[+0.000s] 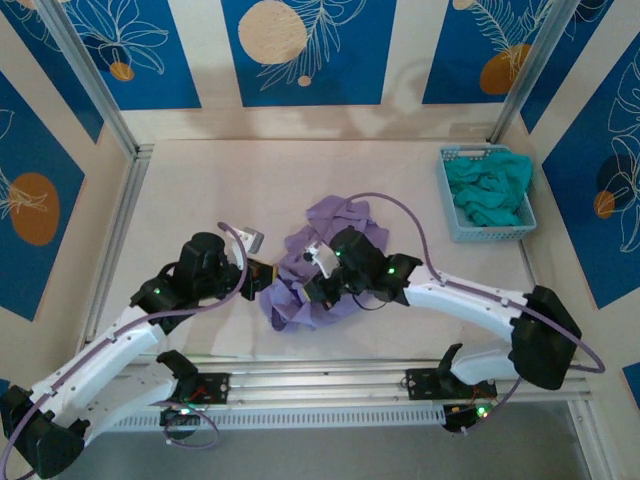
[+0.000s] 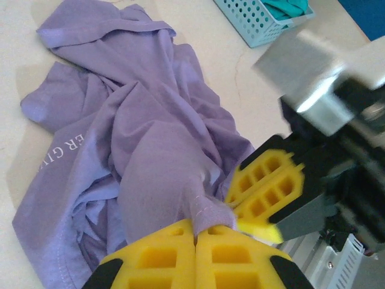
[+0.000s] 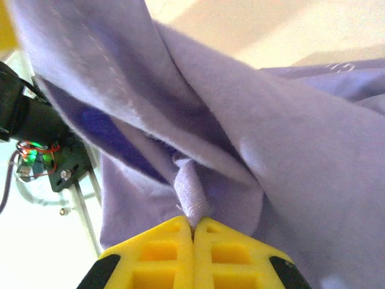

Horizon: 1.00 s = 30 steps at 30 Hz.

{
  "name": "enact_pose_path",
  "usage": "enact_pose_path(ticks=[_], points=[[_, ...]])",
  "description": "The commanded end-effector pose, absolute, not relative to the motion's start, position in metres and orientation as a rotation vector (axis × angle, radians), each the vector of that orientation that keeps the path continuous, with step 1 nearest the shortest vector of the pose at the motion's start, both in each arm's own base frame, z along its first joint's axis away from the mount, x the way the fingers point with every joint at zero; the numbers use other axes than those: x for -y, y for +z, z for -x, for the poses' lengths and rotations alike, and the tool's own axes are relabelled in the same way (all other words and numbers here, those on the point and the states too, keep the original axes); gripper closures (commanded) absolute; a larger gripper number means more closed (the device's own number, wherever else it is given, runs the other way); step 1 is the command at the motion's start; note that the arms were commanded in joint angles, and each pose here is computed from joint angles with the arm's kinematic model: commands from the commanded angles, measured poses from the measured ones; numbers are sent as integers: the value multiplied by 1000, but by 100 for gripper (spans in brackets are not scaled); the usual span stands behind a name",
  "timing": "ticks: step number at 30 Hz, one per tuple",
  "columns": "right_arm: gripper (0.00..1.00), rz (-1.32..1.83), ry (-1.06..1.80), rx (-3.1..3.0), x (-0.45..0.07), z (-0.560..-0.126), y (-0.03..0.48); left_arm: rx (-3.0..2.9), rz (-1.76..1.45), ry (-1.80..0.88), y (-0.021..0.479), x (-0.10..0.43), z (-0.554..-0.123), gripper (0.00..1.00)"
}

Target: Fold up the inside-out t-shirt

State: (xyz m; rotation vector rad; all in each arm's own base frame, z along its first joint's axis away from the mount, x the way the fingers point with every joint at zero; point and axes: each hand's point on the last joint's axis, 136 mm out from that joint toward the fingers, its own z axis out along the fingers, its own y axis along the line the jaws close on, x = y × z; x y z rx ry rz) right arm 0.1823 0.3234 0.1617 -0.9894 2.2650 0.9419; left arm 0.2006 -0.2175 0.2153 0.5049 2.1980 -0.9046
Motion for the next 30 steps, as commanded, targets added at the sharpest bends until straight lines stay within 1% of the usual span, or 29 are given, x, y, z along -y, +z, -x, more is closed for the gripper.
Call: enact_pose_path(ticks=[1,5,8,12,14,18,21,24,30], points=[[99,968,987,-2187,-308,-183,198,-2181,-501,-888,219,218,-205,100],[100,884,1110,-2065,-286,-185,246,-2176,-485,-934,213,224,-211,100],[100,827,1147,-1966,-269,-189,281,-2153,-481,-1001,213,233,-215,100],[100,823,1128,-1887,-263,-190,306,-2106,-516,-1130,219,252,-215,100],[100,832,1140,-1881,-266,-191,307,-2133,-518,-1111,211,253,-218,100],[100,859,1199,-1880,-278,-190,299,-2283,-430,-869,170,228,-232,100],[100,890,1222,-1880,-289,-188,292,-2335,-405,-798,152,217,-230,99],[100,918,1215,-1901,-299,-187,282,-2351,-404,-826,144,215,-221,94],[100,942,1206,-1936,-311,-187,269,-2324,-378,-1000,150,224,-204,79]])
